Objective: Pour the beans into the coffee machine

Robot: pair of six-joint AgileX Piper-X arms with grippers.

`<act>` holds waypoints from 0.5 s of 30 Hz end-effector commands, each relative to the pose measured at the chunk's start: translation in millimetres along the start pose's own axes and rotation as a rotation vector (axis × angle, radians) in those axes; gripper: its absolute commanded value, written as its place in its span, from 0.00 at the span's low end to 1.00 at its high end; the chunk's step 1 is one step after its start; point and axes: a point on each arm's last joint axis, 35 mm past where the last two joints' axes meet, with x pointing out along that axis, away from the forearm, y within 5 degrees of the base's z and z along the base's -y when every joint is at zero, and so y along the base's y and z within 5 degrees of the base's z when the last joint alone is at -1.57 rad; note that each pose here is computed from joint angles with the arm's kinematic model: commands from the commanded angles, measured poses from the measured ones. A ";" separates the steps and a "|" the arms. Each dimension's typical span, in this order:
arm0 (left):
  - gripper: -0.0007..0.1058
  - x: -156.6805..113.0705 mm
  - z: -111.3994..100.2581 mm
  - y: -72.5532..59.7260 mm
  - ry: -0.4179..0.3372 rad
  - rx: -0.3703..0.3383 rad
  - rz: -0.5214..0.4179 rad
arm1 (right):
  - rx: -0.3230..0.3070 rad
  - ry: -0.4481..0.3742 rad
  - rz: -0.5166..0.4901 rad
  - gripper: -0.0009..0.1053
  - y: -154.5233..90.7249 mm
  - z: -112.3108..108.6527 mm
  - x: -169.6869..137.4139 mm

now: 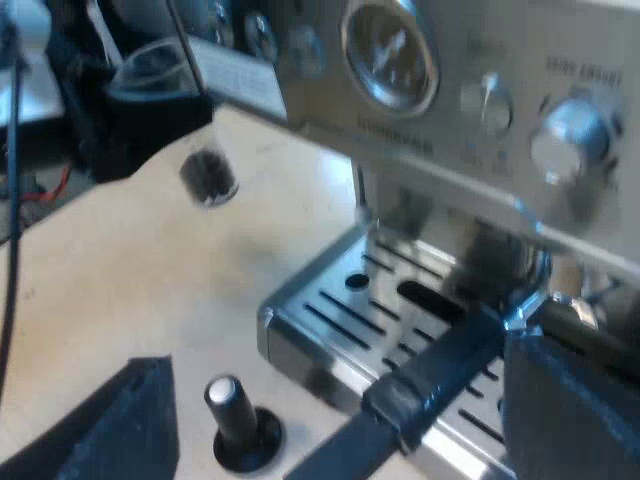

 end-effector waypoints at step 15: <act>0.25 -88.3 44.6 -24.0 -0.118 0.017 0.006 | -0.039 -0.191 -0.031 0.65 4.8 24.6 -34.6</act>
